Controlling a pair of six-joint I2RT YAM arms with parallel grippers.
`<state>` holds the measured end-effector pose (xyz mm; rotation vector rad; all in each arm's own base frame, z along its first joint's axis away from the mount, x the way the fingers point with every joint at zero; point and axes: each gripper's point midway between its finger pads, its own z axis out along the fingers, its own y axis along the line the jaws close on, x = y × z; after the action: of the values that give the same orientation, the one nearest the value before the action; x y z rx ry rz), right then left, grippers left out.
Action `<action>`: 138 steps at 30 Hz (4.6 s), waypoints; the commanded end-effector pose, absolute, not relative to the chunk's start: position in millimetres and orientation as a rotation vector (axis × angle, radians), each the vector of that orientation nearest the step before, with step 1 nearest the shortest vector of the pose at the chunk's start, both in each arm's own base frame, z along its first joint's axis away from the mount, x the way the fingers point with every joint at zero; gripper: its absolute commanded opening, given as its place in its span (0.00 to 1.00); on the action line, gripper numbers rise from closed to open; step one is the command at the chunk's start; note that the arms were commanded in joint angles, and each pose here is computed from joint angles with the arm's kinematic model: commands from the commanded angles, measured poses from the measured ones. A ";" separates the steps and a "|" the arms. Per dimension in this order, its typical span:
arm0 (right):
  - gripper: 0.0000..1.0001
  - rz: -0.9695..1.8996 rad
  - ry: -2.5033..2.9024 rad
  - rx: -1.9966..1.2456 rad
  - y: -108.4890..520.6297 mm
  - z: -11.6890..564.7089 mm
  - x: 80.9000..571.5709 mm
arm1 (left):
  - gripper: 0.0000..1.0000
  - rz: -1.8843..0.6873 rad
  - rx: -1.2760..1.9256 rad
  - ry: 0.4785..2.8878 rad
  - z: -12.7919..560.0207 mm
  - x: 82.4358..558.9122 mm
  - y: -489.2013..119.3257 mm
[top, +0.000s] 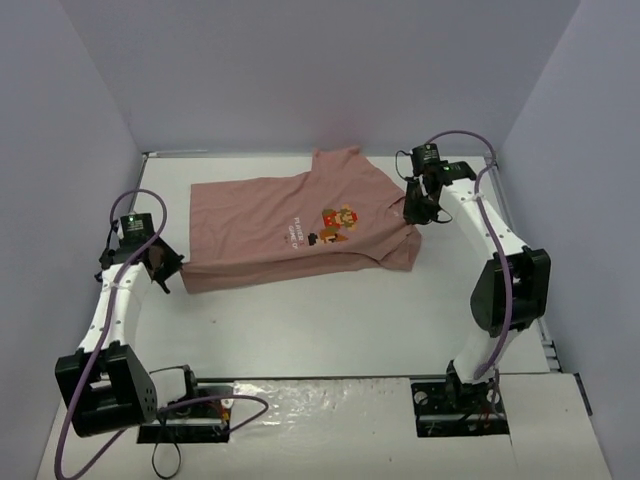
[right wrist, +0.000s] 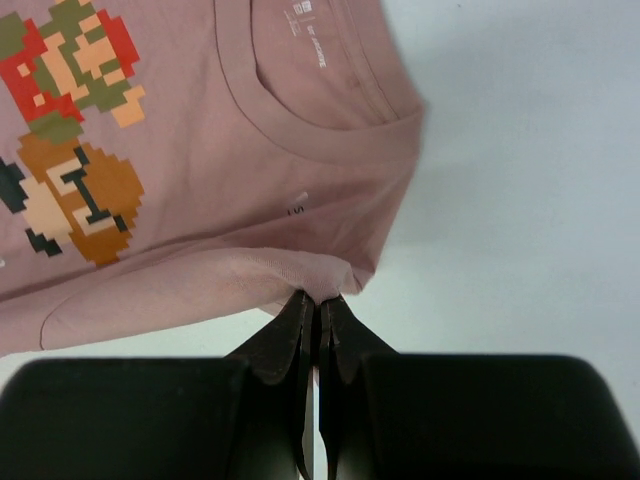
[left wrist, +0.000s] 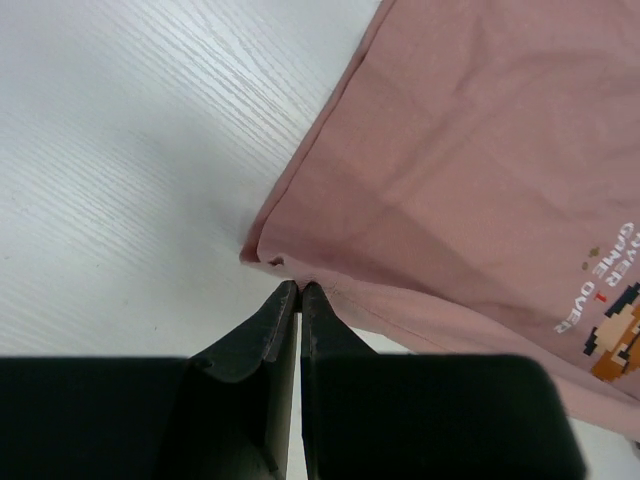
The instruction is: Fold and stack the t-shirts
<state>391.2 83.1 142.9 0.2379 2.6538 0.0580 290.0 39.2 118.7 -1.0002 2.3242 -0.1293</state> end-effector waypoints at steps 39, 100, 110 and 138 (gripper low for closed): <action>0.00 0.067 2.644 0.180 70.2 169.8 336.3 | 0.00 0.000 -0.849 2.289 152.4 294.7 54.2; 0.43 0.019 2.617 0.125 87.7 145.5 470.2 | 0.38 0.044 -0.770 2.329 139.6 387.4 54.6; 0.48 0.116 2.701 0.098 76.3 124.7 391.0 | 0.38 -0.038 -0.765 2.420 106.2 317.5 22.8; 0.40 0.218 2.715 0.135 76.3 43.0 354.6 | 0.37 -0.132 -0.768 2.574 45.5 332.7 -3.5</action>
<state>349.1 83.3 50.0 0.1170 2.7351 0.2387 310.9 -0.3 32.5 -0.7703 2.6422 -0.0935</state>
